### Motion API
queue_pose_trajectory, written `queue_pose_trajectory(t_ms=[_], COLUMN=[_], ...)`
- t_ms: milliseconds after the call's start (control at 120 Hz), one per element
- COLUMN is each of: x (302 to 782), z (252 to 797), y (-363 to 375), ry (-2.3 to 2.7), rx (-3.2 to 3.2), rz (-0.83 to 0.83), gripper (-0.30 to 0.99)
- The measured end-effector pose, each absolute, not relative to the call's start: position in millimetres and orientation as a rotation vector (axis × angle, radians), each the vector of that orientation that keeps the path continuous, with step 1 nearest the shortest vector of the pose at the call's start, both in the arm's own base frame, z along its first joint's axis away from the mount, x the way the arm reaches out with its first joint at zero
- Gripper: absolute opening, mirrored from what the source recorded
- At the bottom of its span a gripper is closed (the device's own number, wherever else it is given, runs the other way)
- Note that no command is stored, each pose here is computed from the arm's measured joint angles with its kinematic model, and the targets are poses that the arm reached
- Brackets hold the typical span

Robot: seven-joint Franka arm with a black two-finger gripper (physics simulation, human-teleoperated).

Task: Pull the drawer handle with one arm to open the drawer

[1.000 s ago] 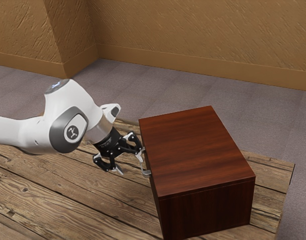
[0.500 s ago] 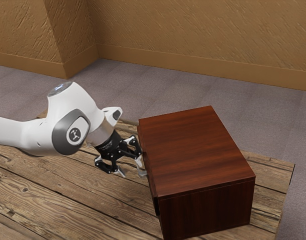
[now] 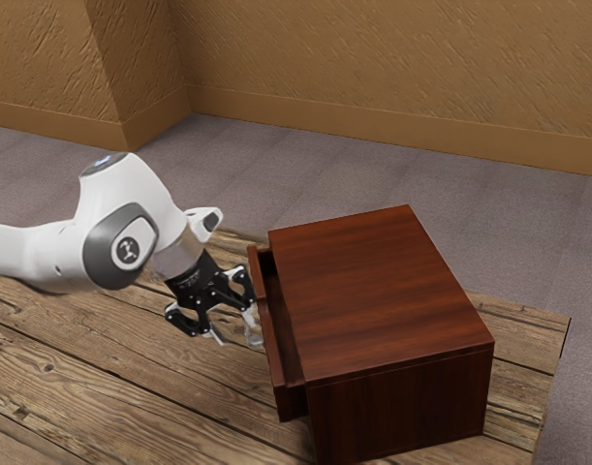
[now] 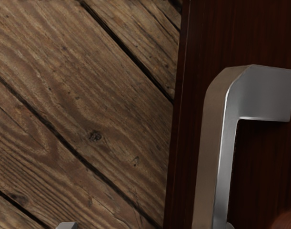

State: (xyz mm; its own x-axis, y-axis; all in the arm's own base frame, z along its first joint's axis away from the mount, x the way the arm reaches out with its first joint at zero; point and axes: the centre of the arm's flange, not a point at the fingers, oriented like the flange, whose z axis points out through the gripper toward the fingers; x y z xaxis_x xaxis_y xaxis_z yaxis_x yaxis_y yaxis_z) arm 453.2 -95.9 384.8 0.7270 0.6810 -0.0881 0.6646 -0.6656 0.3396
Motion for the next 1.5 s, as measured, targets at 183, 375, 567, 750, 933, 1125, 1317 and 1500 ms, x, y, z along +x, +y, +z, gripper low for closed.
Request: queue_pose_trajectory(t_ms=[183, 375, 567, 750, 933, 1125, 1317, 1500], x=[449.2, 442.9, 426.2, 413.0, 403.5, 396.7, 392.2, 391.4], z=[388.8, 390.7, 388.7, 390.6, 394.7, 395.5, 396.8, 400.3], y=[-91.0, -83.7, -73.2, -62.5, -57.4, -45.4, -31.5, -18.7], ry=[1.023, 1.042, 1.090, 1.131, 1.149, 1.192, 1.216, 1.235], rx=[2.630, 2.656, 2.646, 2.629, 2.621, 2.602, 2.615, 2.642], rz=[0.049, 0.007, -0.033, -0.048, -0.055, -0.074, -0.065, -0.030], gripper=[0.34, 0.34, 0.34, 0.34, 0.33, 0.33, 0.33, 0.33])
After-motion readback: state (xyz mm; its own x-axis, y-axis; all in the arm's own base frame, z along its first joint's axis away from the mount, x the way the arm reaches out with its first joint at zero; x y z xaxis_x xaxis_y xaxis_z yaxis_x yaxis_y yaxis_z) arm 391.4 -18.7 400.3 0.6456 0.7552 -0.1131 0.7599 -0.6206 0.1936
